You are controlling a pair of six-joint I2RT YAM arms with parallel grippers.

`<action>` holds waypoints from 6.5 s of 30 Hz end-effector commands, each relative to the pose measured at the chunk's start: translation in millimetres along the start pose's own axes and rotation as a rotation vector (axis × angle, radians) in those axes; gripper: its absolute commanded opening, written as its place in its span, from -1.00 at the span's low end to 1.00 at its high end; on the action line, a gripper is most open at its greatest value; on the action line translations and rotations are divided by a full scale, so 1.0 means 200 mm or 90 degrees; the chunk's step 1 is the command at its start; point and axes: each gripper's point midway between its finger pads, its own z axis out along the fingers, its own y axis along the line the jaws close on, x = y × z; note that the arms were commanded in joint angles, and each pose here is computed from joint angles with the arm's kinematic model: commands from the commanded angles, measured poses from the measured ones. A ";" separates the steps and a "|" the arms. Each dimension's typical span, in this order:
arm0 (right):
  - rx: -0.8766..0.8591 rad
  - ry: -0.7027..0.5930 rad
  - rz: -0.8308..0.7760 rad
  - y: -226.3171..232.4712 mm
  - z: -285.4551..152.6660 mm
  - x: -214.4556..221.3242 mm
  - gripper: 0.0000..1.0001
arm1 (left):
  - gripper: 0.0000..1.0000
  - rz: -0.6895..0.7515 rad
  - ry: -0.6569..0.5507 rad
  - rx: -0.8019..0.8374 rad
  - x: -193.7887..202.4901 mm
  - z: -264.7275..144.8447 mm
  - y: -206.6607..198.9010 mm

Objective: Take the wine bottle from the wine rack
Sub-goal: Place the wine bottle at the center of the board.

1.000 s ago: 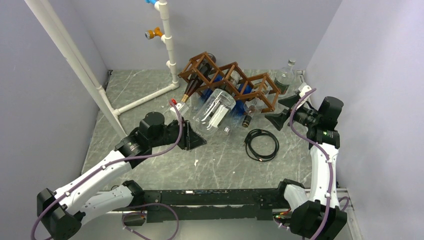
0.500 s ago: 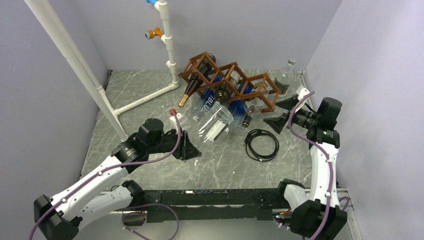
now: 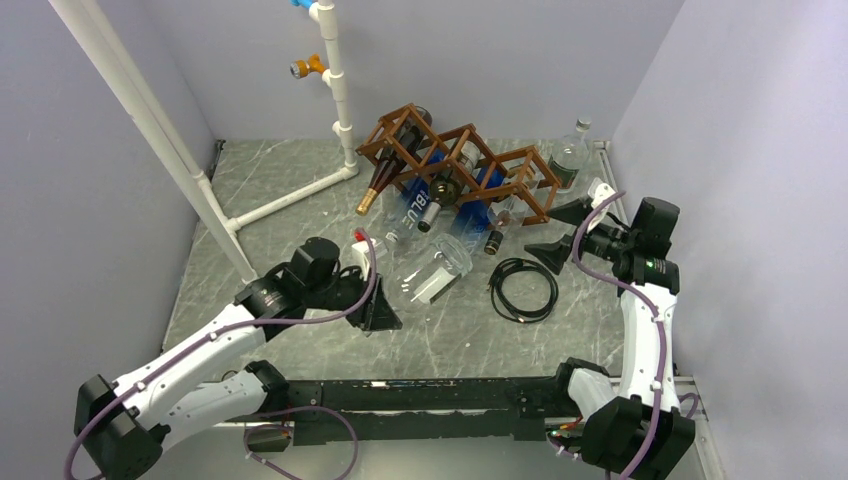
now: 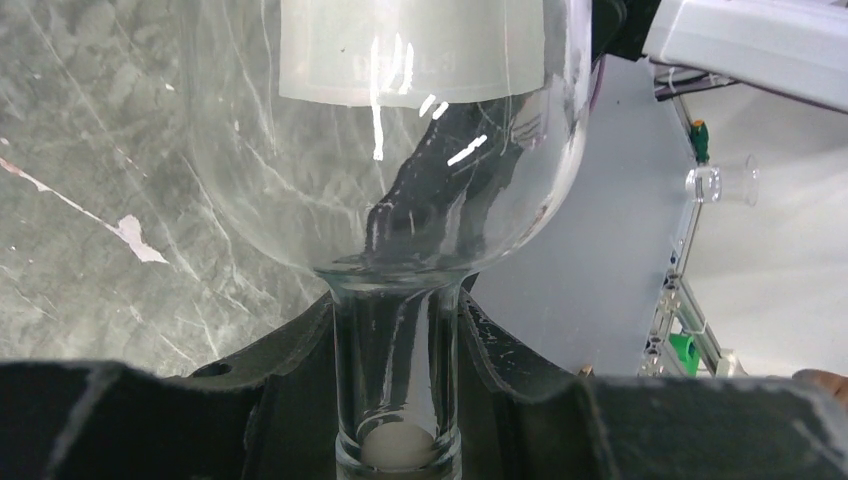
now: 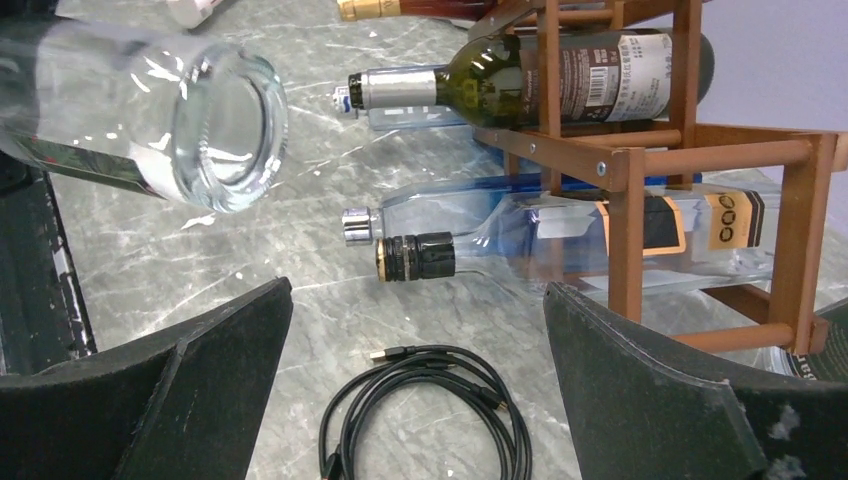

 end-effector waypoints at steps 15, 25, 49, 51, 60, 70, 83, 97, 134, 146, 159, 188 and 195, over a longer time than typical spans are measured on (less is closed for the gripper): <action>-0.092 -0.037 -0.110 0.14 0.00 0.00 0.99 | -1.00 0.092 0.025 0.128 -0.10 0.11 -0.14; -0.175 -0.043 -0.162 0.29 0.08 0.08 0.99 | -1.00 0.052 0.095 0.140 -0.03 0.22 -0.09; -0.425 0.213 -0.326 0.69 0.43 0.70 0.98 | -1.00 0.009 0.180 0.149 0.02 0.37 -0.07; -0.426 0.234 -0.337 0.69 0.44 0.74 0.98 | -1.00 0.007 0.183 0.150 0.02 0.37 -0.07; -0.436 0.306 -0.372 0.69 0.45 0.88 0.89 | -0.93 0.003 0.190 0.160 0.03 0.38 -0.08; -0.465 0.326 -0.358 0.72 0.44 0.91 0.72 | -0.25 -0.010 0.165 0.171 0.01 0.36 -0.11; -0.481 0.310 -0.306 0.75 0.43 0.89 0.70 | 0.40 -0.043 0.113 0.195 -0.02 0.31 -0.12; -0.486 0.294 -0.262 0.75 0.43 0.88 0.70 | 0.48 -0.036 0.088 0.238 -0.16 0.32 -0.17; -0.451 0.292 -0.239 0.65 0.39 0.91 0.86 | 0.61 -0.009 0.143 0.318 -0.39 0.46 -0.27; -0.414 0.228 -0.200 0.60 0.37 0.75 0.96 | 0.65 0.004 0.142 0.319 -0.41 0.45 -0.29; -0.384 0.186 -0.190 0.55 0.35 0.63 0.97 | 0.77 0.028 0.133 0.298 -0.39 0.39 -0.30; -0.378 0.092 -0.135 0.59 0.38 0.21 0.93 | 0.99 0.159 -0.183 -0.208 -0.61 -0.30 0.32; -0.405 0.086 -0.100 0.65 0.43 0.20 0.82 | 0.99 0.210 -0.238 -0.332 -0.60 -0.45 0.43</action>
